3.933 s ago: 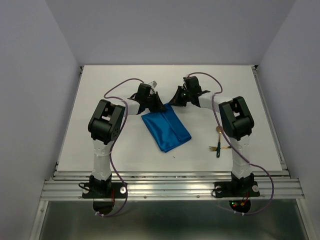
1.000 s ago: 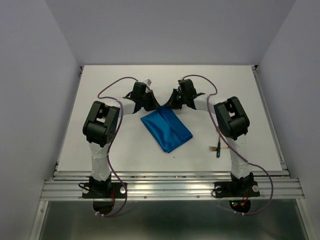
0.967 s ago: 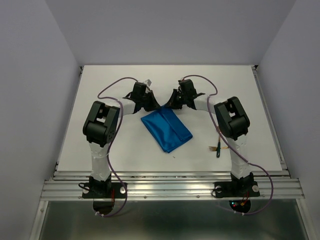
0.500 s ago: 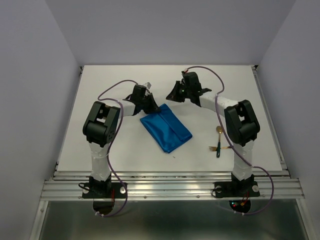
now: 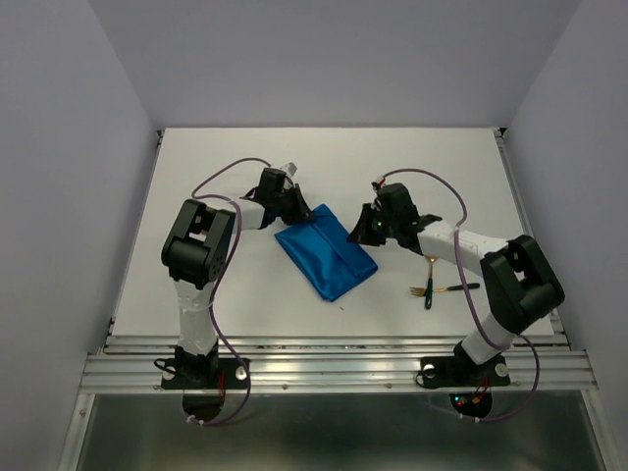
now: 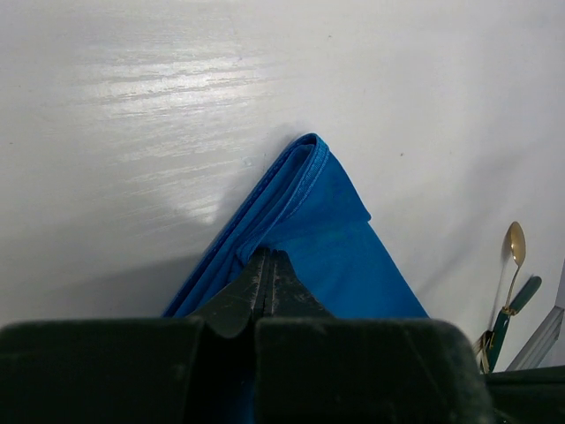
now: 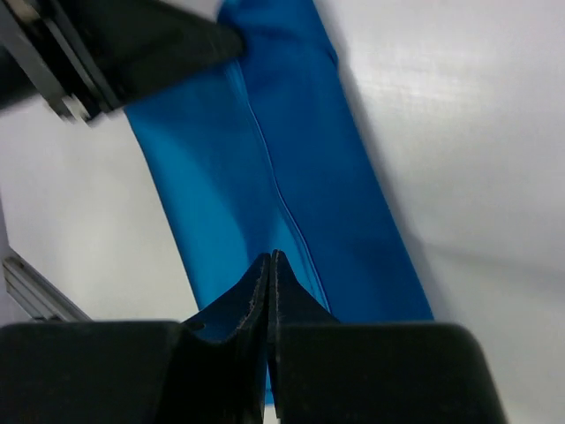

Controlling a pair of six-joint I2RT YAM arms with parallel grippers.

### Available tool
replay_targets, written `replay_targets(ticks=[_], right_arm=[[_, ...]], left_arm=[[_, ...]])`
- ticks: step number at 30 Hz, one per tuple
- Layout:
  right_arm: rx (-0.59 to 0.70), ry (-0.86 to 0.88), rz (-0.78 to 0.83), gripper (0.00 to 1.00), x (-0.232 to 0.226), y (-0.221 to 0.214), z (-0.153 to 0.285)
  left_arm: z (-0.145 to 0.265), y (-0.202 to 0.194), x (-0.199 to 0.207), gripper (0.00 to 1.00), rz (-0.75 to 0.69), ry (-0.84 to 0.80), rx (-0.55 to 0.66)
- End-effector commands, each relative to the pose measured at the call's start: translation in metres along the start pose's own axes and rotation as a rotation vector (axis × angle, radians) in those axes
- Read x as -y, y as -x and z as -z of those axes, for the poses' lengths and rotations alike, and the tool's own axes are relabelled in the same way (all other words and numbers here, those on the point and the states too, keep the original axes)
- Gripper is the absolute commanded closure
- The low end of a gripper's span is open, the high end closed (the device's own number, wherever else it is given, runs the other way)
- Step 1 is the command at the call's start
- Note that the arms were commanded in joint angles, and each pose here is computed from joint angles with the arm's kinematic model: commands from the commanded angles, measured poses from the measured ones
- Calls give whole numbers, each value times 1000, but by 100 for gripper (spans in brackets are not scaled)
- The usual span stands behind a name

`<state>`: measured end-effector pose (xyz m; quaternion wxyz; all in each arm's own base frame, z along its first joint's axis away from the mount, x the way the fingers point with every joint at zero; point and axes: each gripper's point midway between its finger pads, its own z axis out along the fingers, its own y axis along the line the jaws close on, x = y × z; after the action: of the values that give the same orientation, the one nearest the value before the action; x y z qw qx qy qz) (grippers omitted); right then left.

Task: Fold the napkin into a case and place the utensils inside
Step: Smooth out the 2/3-rectangle-folded napkin at the center of the board.

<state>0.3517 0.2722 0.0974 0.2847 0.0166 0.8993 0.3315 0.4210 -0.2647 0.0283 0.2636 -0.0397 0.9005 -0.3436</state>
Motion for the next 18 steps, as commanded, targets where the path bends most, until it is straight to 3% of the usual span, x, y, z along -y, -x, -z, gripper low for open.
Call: replay_targets(ticks=[1,14,18], right_arm=[[-6,-11,34,98,4,-30,21],[-127,-172,-6,98,76,-105,26],[-100,-158,10,99,74,-100,25]], left_arm=[[13,0,7,100,-36,-14,1],[17,0,10,100,-43,-24,7],[18,0,13,100,-49,-31,4]])
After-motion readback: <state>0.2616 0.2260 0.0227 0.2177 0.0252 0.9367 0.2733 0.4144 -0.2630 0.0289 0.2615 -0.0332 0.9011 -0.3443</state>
